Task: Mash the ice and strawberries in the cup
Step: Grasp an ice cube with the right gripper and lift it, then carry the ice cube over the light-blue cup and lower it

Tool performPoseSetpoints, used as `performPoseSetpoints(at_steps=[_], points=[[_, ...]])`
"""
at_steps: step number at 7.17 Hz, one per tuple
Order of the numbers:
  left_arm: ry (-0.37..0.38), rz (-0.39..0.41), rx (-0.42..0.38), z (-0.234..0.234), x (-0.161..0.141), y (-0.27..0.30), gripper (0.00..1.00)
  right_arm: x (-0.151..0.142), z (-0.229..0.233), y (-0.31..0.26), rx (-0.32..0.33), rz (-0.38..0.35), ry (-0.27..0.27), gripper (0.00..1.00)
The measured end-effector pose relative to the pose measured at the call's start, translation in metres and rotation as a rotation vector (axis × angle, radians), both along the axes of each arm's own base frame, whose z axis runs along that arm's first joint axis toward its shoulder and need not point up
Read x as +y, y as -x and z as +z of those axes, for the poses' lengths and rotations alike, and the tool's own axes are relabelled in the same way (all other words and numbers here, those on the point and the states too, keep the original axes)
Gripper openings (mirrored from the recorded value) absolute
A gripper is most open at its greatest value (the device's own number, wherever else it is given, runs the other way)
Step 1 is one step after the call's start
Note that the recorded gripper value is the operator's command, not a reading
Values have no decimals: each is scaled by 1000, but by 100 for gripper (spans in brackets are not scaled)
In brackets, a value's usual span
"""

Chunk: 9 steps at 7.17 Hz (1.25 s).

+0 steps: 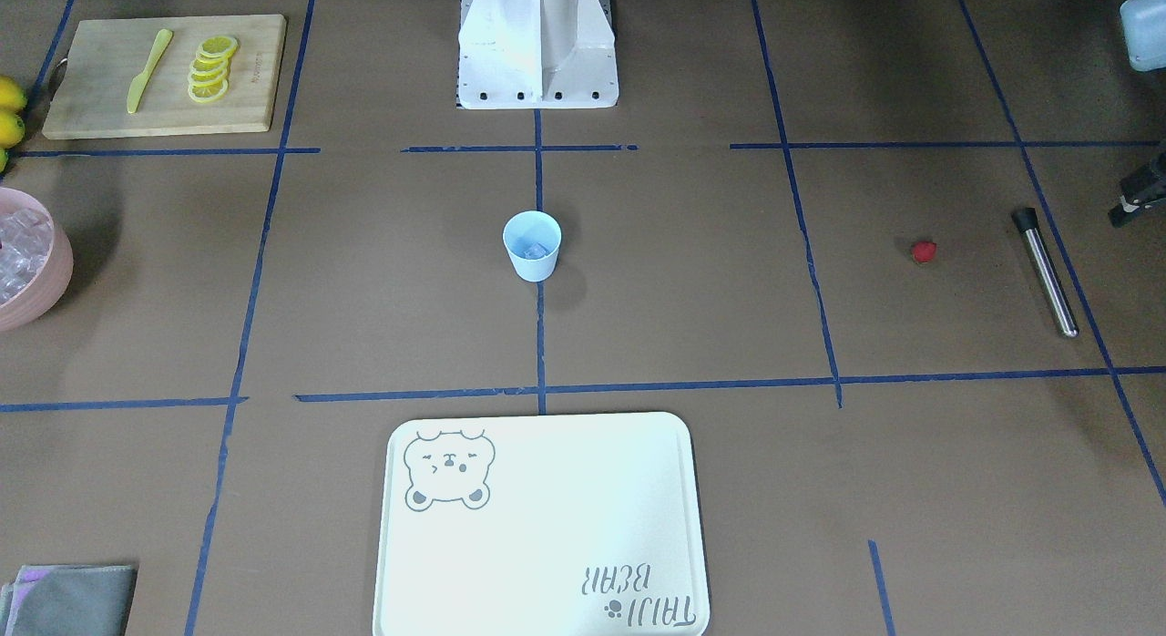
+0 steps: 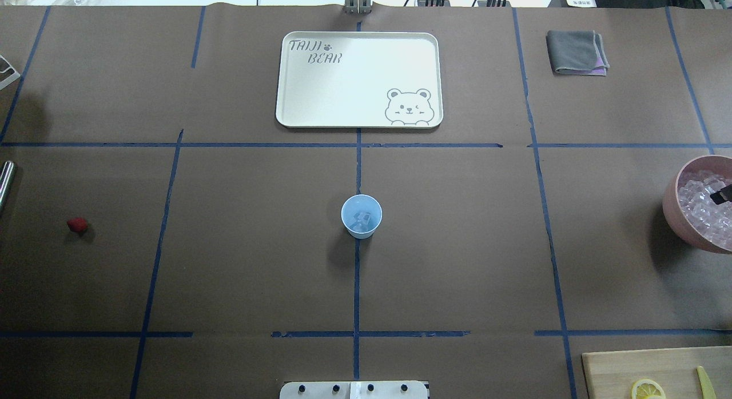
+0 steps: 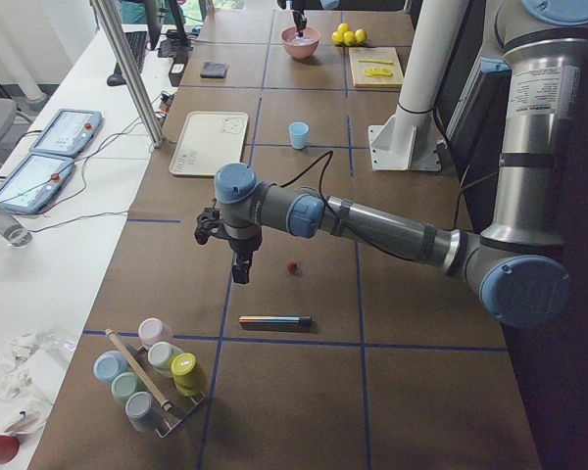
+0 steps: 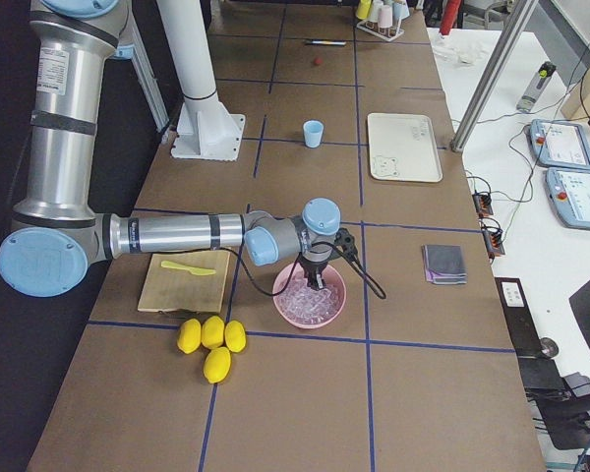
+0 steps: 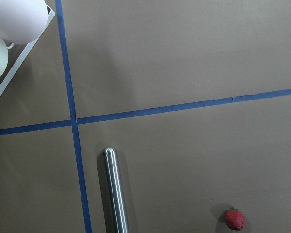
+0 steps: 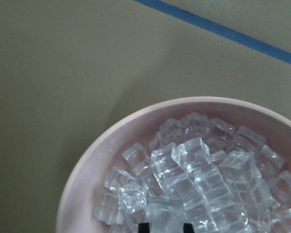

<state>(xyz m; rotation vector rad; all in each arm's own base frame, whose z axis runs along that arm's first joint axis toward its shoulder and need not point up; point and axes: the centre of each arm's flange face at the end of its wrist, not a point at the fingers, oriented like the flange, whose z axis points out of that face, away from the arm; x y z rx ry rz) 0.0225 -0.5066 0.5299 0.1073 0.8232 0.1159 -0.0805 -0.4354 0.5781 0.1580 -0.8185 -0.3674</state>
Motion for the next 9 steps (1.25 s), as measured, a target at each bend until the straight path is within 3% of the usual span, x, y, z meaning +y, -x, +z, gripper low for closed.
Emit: performPoseSetpoints(at_steps=[2, 3, 4, 6, 9], points=[[-4, 0, 1, -2, 0, 0, 100, -20, -98, 2, -18, 58, 5, 0], [-5, 0, 1, -3, 0, 0, 100, -40, -158, 27, -40, 100, 44, 0], [-6, 1, 1, -3, 0, 0, 100, -51, -215, 75, -65, 125, 98, 0], [-2, 1, 0, -1, 0, -1, 100, -37, -312, 213, -71, 181, 201, 0], [8, 2, -1, 4, -1, -1, 100, -5, -407, 381, -50, 268, 271, 0]])
